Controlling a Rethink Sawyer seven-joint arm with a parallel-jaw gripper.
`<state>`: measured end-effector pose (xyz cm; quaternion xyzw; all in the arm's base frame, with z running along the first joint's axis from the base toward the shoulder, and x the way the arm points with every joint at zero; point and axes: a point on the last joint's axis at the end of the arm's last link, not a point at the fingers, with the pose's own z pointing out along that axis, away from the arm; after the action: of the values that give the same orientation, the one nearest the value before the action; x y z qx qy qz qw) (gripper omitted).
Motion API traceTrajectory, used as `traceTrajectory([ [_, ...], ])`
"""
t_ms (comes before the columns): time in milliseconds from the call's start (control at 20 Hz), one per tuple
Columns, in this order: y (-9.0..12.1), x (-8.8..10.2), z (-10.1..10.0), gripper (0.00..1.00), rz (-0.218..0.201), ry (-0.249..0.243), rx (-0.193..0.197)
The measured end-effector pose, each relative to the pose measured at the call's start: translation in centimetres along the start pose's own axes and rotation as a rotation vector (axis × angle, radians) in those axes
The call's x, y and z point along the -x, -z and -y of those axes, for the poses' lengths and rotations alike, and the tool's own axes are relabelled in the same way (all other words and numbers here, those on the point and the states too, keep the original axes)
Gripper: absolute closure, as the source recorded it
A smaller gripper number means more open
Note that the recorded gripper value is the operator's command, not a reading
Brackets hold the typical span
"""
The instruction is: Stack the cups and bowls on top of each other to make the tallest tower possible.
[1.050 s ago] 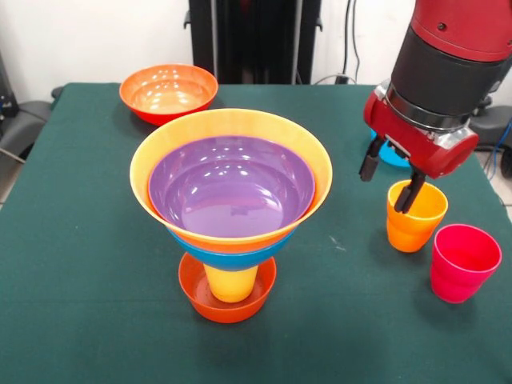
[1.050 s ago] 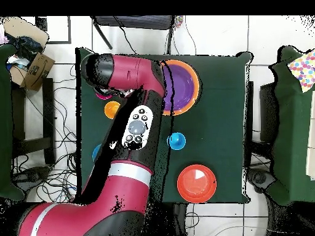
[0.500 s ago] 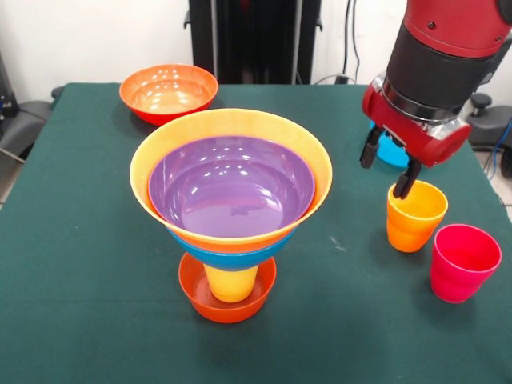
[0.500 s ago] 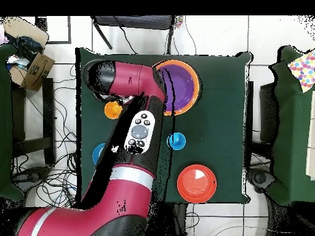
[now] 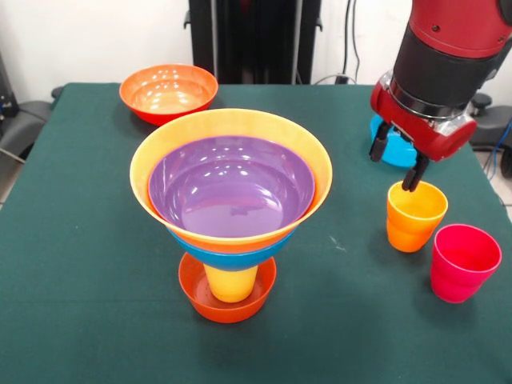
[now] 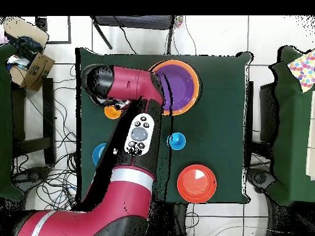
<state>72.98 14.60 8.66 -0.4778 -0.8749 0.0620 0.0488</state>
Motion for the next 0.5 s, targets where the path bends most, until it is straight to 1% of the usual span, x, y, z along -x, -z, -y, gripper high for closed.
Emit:
traceTrajectory([
  [250, -0.49, -0.23, 0.03, 0.0, -0.009, 0.001, -0.004],
  [500, -0.98, -0.31, -0.19, 0.0, -0.006, 0.003, 0.006],
])
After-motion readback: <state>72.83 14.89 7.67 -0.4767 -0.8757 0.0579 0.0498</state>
